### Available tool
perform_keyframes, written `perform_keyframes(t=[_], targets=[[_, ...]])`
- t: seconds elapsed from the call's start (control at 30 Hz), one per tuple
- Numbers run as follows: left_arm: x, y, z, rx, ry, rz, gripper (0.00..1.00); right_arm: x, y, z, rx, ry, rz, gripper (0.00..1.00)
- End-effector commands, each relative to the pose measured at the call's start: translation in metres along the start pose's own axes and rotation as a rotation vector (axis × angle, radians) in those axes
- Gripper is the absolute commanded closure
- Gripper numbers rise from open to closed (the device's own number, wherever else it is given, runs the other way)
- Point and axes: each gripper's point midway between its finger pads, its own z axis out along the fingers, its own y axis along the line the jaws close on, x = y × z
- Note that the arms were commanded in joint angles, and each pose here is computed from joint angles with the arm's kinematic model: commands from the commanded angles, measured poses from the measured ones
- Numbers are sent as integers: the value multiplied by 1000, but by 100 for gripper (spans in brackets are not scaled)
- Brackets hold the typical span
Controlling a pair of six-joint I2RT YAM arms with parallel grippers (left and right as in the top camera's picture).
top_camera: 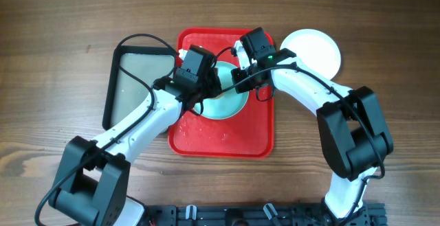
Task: Clean dirty plates on tray and stack at the side
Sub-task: 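Scrub the light blue plate with the sponge while the right gripper holds it, then continue scrubbing the light blue plate with the sponge in the left gripper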
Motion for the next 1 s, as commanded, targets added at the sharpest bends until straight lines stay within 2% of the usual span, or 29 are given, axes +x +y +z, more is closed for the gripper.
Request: perform_keyframes(t=[0.0, 0.1, 0.4, 0.47, 0.57, 0.63, 0.8, 0.97], targets=[[0, 25, 3, -76, 14, 28, 96, 7, 0, 8, -6, 24, 14, 94], [4, 47, 13, -123, 65, -14, 96, 7, 0, 8, -6, 24, 14, 93], [26, 72, 66, -176, 153, -35, 96, 7, 0, 8, -5, 24, 14, 93], [34, 63, 75, -115, 195, -44, 96, 7, 0, 8, -6, 24, 14, 93], [48, 32, 84, 58, 279, -52, 96, 7, 0, 8, -6, 23, 14, 93], [57, 28, 86, 69, 305, -44, 96, 7, 0, 8, -5, 23, 14, 92], [54, 10, 76, 143, 307, -32, 96, 7, 0, 8, -6, 24, 14, 92], [9, -14, 21, 186, 127, 28, 96, 7, 0, 8, -6, 24, 14, 93]])
